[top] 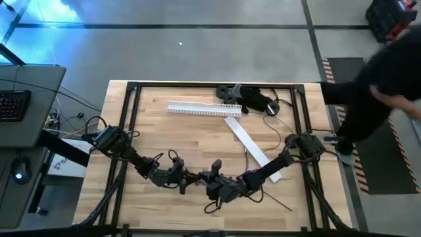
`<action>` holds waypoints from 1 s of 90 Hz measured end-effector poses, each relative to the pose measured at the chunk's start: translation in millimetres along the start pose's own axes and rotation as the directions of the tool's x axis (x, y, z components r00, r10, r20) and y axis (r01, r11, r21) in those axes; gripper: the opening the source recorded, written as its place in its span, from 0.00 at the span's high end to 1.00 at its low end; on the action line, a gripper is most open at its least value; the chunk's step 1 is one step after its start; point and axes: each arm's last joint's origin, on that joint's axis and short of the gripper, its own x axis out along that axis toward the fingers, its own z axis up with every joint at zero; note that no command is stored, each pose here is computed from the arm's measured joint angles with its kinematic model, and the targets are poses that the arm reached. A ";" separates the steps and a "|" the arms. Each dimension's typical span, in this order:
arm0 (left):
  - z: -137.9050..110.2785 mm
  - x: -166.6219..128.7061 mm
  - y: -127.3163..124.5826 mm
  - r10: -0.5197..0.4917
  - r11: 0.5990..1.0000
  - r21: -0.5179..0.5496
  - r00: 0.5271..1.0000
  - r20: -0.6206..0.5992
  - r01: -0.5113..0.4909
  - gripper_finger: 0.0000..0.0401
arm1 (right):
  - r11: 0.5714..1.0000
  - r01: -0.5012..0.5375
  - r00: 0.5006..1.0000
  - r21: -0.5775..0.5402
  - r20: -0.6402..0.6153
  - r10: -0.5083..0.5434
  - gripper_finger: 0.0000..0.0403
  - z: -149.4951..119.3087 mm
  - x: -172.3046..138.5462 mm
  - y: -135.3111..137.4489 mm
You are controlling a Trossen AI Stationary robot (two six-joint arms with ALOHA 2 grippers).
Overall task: Ziptie cables
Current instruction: Wrap the wire cables with the black zip tie
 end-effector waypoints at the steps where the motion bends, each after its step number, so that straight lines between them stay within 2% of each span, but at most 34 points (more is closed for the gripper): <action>1: -0.1 0.0 0.0 0.000 1.000 0.001 1.000 0.000 0.000 1.00 | 1.000 0.000 1.000 0.000 0.000 0.000 1.00 0.0 0.1 -0.1; 20: 0.0 0.0 0.5 0.007 1.000 0.009 1.000 0.004 -0.007 1.00 | 1.000 -0.011 1.000 -0.004 -0.009 0.011 1.00 -2.1 2.0 -0.9; 32: 0.0 0.0 0.5 0.007 1.000 0.009 1.000 0.005 -0.007 1.00 | 0.998 -0.025 0.999 0.060 -0.018 0.026 1.00 -5.3 6.3 -3.7; 43: 0.0 0.0 0.5 0.008 1.000 0.008 1.000 0.005 -0.008 1.00 | 0.998 -0.029 0.999 0.064 -0.034 0.031 0.99 -8.0 8.3 -4.7; 76: -0.1 -0.1 0.7 0.007 1.000 0.016 1.000 0.002 -0.007 1.00 | 0.998 -0.022 0.999 0.055 -0.045 0.024 0.76 -8.6 7.6 -4.1; 90: 0.0 0.1 0.6 0.008 1.000 0.016 1.000 0.003 -0.008 1.00 | 0.999 0.006 0.998 0.045 -0.063 -0.004 0.72 -8.8 5.9 -3.1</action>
